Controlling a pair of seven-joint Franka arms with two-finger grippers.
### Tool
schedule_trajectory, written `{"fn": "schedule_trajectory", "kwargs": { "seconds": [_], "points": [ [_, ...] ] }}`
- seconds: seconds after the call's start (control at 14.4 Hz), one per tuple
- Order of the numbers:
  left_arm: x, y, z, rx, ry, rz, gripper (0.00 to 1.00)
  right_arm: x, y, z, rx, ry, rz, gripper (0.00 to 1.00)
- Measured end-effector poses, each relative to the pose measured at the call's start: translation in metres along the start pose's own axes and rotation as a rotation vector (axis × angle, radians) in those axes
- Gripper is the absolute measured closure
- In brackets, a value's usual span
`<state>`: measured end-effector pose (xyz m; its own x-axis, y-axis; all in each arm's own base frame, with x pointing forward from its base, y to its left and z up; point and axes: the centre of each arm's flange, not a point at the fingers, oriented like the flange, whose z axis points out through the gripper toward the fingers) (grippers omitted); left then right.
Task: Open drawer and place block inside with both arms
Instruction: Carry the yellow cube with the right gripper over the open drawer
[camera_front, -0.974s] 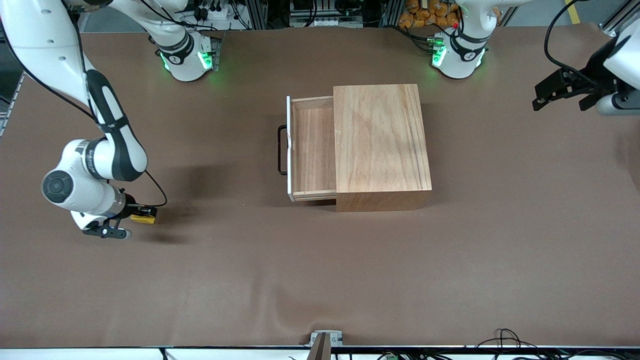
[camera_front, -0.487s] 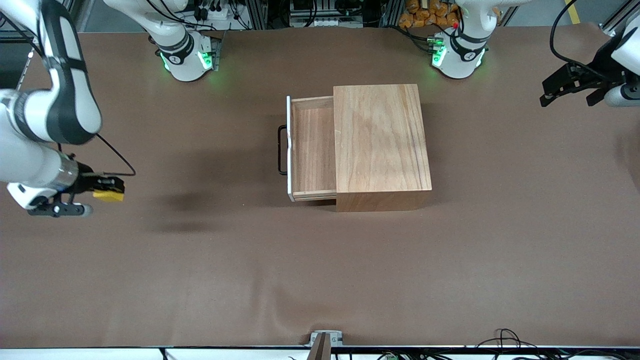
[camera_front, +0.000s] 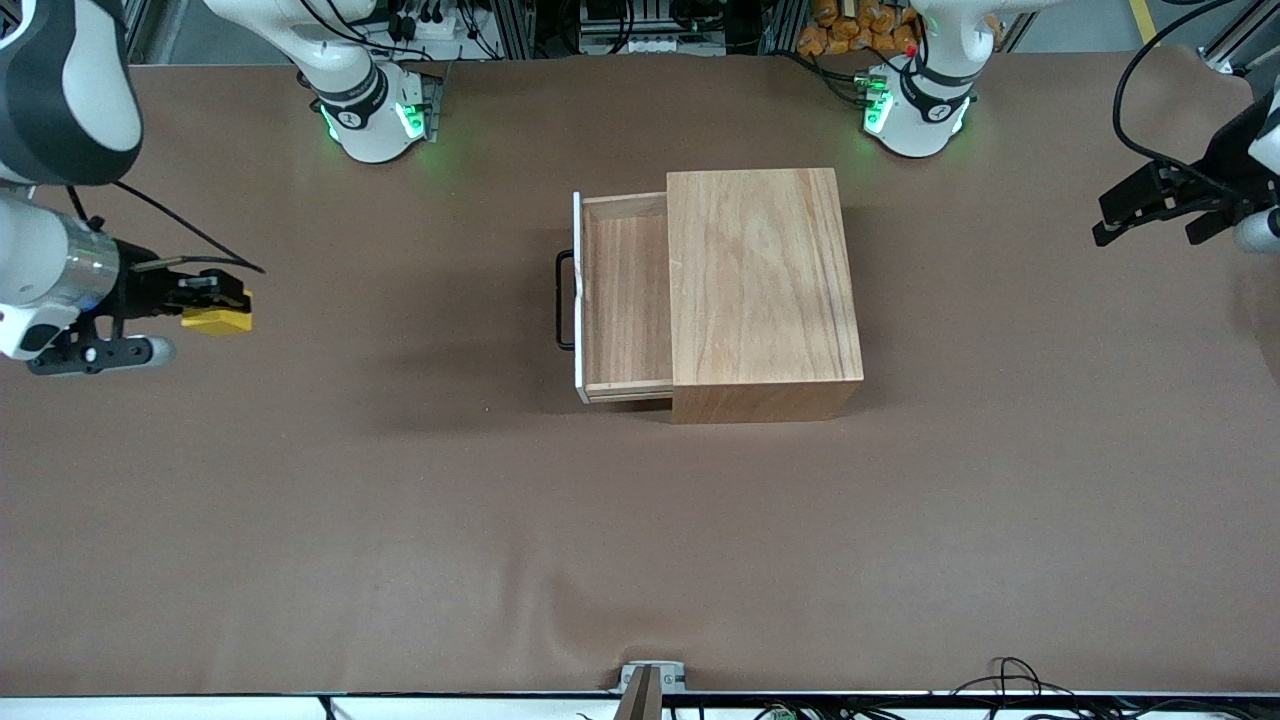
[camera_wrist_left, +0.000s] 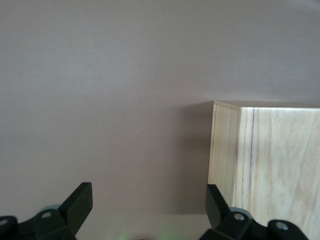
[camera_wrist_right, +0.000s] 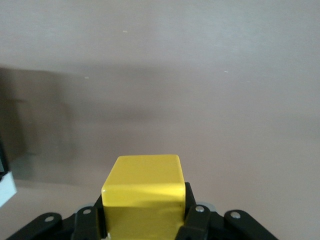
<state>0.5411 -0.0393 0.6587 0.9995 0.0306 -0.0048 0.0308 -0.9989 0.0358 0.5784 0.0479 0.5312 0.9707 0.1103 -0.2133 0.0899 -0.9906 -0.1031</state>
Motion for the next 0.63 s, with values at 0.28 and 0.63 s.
{"fn": "schedule_trajectory", "kwargs": {
  "seconds": [0.28,0.63],
  "points": [
    [0.002,-0.001,0.002,-0.001,-0.003,-0.001,0.0,-0.004,-0.109,0.013,0.01,-0.013,-0.025,0.44],
    [0.003,0.0,0.002,-0.001,-0.003,0.0,0.0,-0.021,-0.249,0.039,-0.009,0.063,-0.065,0.44]
  ]
}}
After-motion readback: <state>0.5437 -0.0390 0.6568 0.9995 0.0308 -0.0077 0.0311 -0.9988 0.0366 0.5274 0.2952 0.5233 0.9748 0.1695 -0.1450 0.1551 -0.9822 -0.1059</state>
